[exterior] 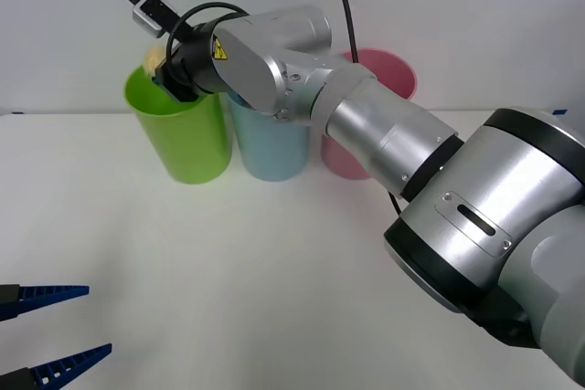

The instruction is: Put cans in the blue bin and PET bottles in the pink bin and trash in the green bin.

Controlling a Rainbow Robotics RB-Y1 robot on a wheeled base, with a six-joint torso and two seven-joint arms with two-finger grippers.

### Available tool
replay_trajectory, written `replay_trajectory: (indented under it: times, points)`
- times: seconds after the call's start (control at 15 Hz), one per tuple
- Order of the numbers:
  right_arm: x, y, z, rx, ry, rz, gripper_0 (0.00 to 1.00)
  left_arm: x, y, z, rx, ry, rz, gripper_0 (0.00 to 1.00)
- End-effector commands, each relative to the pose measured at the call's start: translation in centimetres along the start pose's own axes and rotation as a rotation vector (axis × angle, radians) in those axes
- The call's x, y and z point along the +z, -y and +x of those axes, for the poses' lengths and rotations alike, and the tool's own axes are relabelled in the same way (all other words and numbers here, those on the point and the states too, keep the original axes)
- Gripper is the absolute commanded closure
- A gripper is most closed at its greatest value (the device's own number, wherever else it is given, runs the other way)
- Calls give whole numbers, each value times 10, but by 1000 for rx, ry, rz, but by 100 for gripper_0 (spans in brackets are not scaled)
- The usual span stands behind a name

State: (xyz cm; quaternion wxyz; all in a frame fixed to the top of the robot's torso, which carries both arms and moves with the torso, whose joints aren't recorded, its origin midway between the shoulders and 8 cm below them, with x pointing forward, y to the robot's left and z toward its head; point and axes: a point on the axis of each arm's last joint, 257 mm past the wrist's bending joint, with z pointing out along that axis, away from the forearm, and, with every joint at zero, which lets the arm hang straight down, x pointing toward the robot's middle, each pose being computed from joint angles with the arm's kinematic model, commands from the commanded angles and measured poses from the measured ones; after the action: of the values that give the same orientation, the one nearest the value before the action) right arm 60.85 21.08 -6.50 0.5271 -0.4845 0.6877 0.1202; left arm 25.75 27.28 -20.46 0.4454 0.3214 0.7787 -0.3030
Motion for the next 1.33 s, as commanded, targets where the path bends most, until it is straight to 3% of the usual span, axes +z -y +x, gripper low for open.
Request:
replay_trajectory:
  times: [0.07, 0.93, 1.13, 1.33]
  points:
    - [0, 4, -4, -19, 20, 15, 0, 0, 0, 0, 0, 0, 0, 0]
    - [0, 1, -8, -5, 32, 4, 0, 0, 0, 0, 0, 0, 0, 0]
    - [-9, -8, -41, -19, 98, -14, 0, 0, 0, 0, 0, 0, 0, 0]
    - [-42, 19, -52, 3, 158, -19, 0, 0, 0, 0, 0, 0, 0, 0]
